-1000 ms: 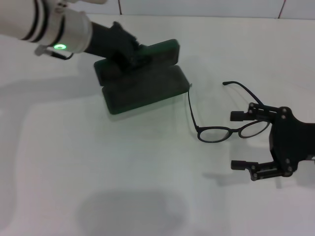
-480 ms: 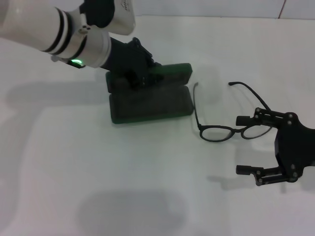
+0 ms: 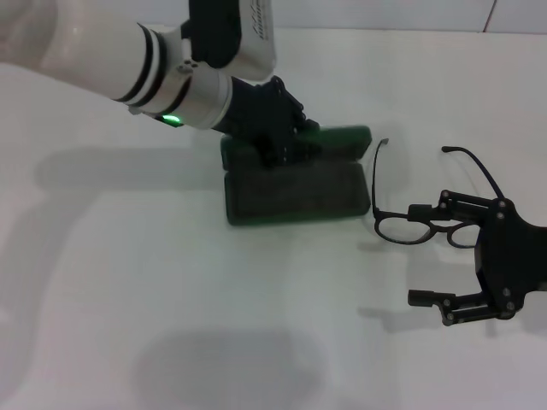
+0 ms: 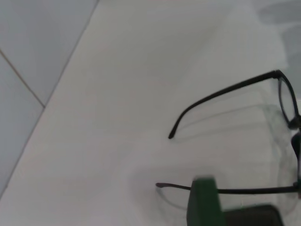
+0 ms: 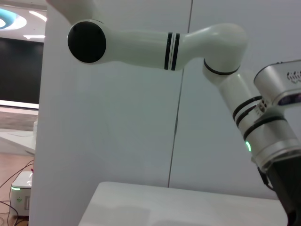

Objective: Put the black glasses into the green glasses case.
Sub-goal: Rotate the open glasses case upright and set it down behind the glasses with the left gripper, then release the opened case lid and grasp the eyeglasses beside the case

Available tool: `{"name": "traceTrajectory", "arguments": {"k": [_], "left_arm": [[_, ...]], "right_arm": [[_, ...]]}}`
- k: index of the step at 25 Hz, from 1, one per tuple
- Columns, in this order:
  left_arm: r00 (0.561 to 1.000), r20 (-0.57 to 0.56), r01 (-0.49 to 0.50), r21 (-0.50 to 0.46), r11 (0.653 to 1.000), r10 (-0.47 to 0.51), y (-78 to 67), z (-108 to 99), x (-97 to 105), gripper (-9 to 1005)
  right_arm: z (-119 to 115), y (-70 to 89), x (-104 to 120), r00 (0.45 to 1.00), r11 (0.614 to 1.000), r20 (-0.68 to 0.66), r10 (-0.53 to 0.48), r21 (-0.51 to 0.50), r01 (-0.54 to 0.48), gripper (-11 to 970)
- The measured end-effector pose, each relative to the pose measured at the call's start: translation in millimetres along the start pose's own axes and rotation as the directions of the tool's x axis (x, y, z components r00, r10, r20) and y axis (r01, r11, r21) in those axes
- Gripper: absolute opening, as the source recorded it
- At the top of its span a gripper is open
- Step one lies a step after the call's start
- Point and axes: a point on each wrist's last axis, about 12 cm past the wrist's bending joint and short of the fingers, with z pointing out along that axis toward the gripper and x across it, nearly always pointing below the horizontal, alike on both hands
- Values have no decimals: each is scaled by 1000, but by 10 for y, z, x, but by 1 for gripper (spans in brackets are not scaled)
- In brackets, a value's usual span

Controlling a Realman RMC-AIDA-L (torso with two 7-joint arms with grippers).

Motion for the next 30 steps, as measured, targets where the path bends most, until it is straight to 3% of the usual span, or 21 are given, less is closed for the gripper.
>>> {"name": "traceTrajectory", "arguments": {"k": [2,8,12,17,18,20,21,22,23,25,27,30], "left_arm": [[1000,-17,-23,1,1000,23,-20,46,-15,259],[1000,20,-17,-14,1000,17,-12,52,-68,433],[974,205,111,-55,992,-98,30,-70,-75,446],[813,533,301,-43,953,-233,-184,-211,211,462],[749,610,355,-39,934,-259,-312,-227,363,465],[662,693,426,-37,904,-284,-468,-241,542,467],[611,735,473,-41,880,-294,-562,-248,651,467],[536,787,547,-47,836,-307,-716,-258,827,468],[525,792,558,-45,828,-311,-737,-260,850,469],[485,813,616,-57,786,-322,-917,-275,1030,478],[476,816,645,-69,761,-329,-1031,-295,1135,494],[476,812,670,-85,738,-338,-1132,-308,1224,628]], "right_arm": [[0,-3,-3,1000,1000,2,-1,1,1,869],[-2,-18,-7,1000,1000,3,-4,10,4,869],[-23,-95,-56,999,998,30,-21,60,19,869],[-85,-270,-217,996,992,69,-62,110,54,869],[-96,-311,-273,995,993,71,-67,98,60,869],[-128,-417,-415,996,996,55,-71,59,67,869],[-146,-467,-484,996,997,43,-74,42,72,869],[-164,-505,-539,998,998,18,-68,17,67,869],[-183,-560,-618,998,998,-16,-68,-8,68,869],[-207,-661,-762,990,998,-132,-49,-56,42,869],[-176,-747,-880,964,997,-262,-38,-70,20,869],[-33,-851,-1028,864,997,-502,-34,-74,-4,868]]}}
